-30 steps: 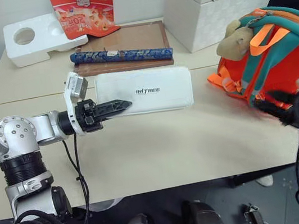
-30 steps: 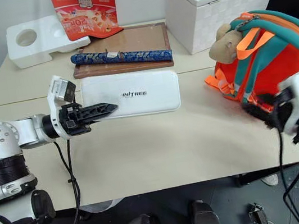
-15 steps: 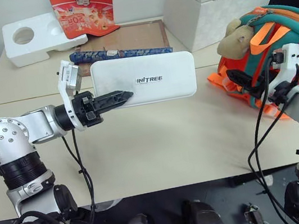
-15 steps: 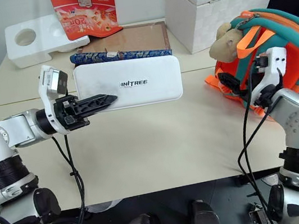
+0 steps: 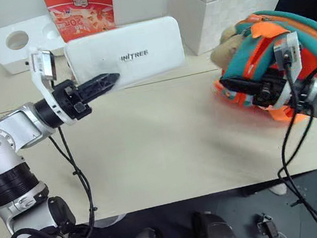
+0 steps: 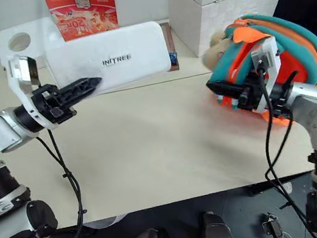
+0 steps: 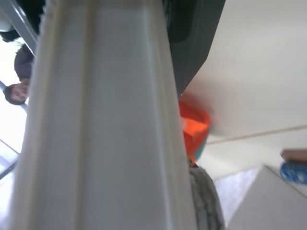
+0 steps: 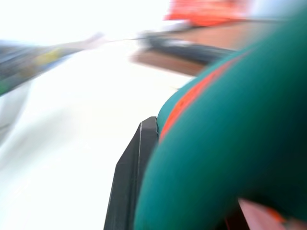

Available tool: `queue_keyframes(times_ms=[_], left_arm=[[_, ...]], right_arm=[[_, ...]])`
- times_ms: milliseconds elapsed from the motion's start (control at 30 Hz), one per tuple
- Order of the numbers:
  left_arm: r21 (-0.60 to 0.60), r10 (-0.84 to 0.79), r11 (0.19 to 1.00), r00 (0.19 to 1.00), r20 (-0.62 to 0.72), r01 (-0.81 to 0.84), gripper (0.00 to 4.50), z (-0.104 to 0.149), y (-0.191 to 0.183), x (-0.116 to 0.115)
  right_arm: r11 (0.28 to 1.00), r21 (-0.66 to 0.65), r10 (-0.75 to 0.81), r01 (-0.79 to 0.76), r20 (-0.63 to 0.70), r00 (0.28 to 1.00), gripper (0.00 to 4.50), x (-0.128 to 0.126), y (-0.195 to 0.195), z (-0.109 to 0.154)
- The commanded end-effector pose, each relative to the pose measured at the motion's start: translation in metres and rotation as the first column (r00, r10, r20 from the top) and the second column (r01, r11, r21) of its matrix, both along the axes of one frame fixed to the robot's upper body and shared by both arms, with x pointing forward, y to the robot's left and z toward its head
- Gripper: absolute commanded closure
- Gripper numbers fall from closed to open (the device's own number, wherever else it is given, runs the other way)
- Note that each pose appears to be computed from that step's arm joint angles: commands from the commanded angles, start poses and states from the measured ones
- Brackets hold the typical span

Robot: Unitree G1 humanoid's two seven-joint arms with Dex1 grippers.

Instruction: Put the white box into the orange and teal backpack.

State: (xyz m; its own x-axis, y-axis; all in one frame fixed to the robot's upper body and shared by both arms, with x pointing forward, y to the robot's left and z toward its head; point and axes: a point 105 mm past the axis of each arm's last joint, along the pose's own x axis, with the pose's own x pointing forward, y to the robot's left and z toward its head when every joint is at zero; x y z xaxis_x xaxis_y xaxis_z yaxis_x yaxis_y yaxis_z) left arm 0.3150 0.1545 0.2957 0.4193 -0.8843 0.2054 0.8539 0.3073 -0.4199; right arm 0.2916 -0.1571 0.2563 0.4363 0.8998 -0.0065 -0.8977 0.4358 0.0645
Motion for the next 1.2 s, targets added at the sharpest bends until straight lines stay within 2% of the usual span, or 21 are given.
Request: queue_keyframes(times_ms=[33,100,200,400,533,633,700,867,1200], left_arm=[[-0.064,-0.011,0.998,0.986,0.166,0.022,3.07,0.035,0.007,-0.007],[-0.05,-0.047,0.997,0.978,0.205,0.058,3.07,0.039,0.002,-0.01],[-0.039,-0.116,0.991,0.961,0.251,0.129,3.07,0.044,-0.006,-0.016],[0.066,-0.254,0.967,0.92,0.298,0.246,3.07,0.037,-0.024,-0.026],[0.211,-0.264,0.957,0.906,0.331,0.201,3.07,0.02,-0.03,-0.013],[0.341,-0.326,0.917,0.881,0.343,0.207,3.07,0.004,-0.03,-0.01],[0.428,-0.319,0.892,0.875,0.365,0.146,3.07,-0.004,-0.026,0.0],[0.544,-0.38,0.828,0.848,0.37,0.134,3.07,-0.014,-0.012,0.005],[0.679,-0.401,0.734,0.824,0.399,0.028,3.07,-0.005,0.016,0.019]], right_arm=[[0.926,-0.066,0.369,-0.372,-0.058,0.928,4.45,-0.062,0.029,0.004],[0.887,-0.081,0.445,-0.454,-0.106,0.889,4.45,-0.08,0.028,0.003],[0.865,-0.081,0.481,-0.495,-0.145,0.865,4.45,-0.093,0.025,0.003],[0.915,-0.081,0.379,-0.395,-0.16,0.911,4.45,-0.081,0.012,-0.006],[0.93,-0.06,0.346,-0.361,-0.177,0.921,4.45,-0.078,0.007,-0.011],[0.941,-0.066,0.315,-0.331,-0.183,0.931,4.45,-0.075,0.002,-0.013],[0.942,-0.068,0.311,-0.328,-0.189,0.931,4.45,-0.077,-0.001,-0.014],[0.944,-0.071,0.303,-0.322,-0.195,0.933,4.45,-0.078,-0.004,-0.013],[0.938,-0.078,0.319,-0.337,-0.18,0.93,4.45,-0.077,0.003,-0.014]])
